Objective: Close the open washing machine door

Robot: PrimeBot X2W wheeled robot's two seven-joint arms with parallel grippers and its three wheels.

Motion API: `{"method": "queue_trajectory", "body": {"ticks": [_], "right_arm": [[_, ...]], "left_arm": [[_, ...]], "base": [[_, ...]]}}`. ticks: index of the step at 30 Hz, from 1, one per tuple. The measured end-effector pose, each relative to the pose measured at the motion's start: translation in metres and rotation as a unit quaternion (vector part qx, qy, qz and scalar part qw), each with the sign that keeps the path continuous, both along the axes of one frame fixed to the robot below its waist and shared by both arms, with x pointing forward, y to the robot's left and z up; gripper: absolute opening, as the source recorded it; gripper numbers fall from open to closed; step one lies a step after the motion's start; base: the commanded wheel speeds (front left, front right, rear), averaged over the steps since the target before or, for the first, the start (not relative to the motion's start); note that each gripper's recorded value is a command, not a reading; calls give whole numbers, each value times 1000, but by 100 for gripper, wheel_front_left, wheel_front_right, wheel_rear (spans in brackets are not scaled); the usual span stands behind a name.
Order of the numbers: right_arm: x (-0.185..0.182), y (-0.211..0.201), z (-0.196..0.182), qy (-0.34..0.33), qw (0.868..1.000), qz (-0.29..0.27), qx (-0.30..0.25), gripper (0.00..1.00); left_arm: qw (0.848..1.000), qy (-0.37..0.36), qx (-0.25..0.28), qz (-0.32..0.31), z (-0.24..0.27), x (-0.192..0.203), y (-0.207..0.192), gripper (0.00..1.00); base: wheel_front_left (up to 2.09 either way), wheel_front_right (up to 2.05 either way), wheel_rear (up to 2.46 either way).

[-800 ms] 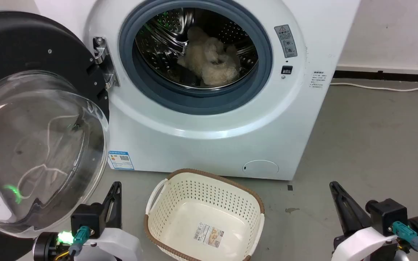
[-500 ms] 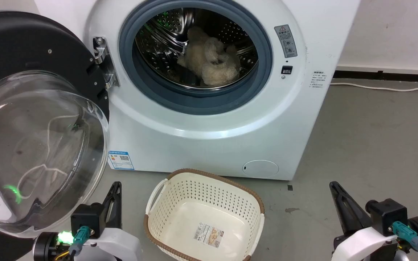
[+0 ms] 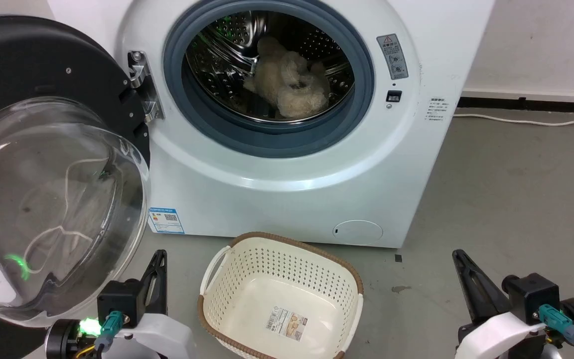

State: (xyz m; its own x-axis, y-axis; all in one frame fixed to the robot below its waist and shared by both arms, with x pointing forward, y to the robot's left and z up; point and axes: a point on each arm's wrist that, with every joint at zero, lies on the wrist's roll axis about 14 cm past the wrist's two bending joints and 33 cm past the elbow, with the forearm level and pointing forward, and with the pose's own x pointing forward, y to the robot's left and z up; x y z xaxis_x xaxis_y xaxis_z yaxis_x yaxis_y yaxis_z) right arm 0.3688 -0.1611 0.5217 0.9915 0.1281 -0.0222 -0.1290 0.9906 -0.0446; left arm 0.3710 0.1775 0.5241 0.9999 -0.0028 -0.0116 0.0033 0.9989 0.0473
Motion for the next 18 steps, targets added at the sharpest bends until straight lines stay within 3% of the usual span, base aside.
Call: {"method": "queue_trajectory", "body": {"ticks": [13, 14, 18], "right_arm": [[0, 0, 0, 0, 1000, 0, 0, 0], [0, 0, 0, 0, 1000, 0, 0, 100], [0, 0, 0, 1, 1000, 0, 0, 100]], "left_arm": [[1000, 0, 0, 0, 0, 0, 0, 0], [1000, 0, 0, 0, 0, 0, 0, 100], [1000, 1, 0, 0, 0, 0, 0, 100]], "base": [[0, 0, 0], [0, 0, 0], [0, 0, 0]]}}
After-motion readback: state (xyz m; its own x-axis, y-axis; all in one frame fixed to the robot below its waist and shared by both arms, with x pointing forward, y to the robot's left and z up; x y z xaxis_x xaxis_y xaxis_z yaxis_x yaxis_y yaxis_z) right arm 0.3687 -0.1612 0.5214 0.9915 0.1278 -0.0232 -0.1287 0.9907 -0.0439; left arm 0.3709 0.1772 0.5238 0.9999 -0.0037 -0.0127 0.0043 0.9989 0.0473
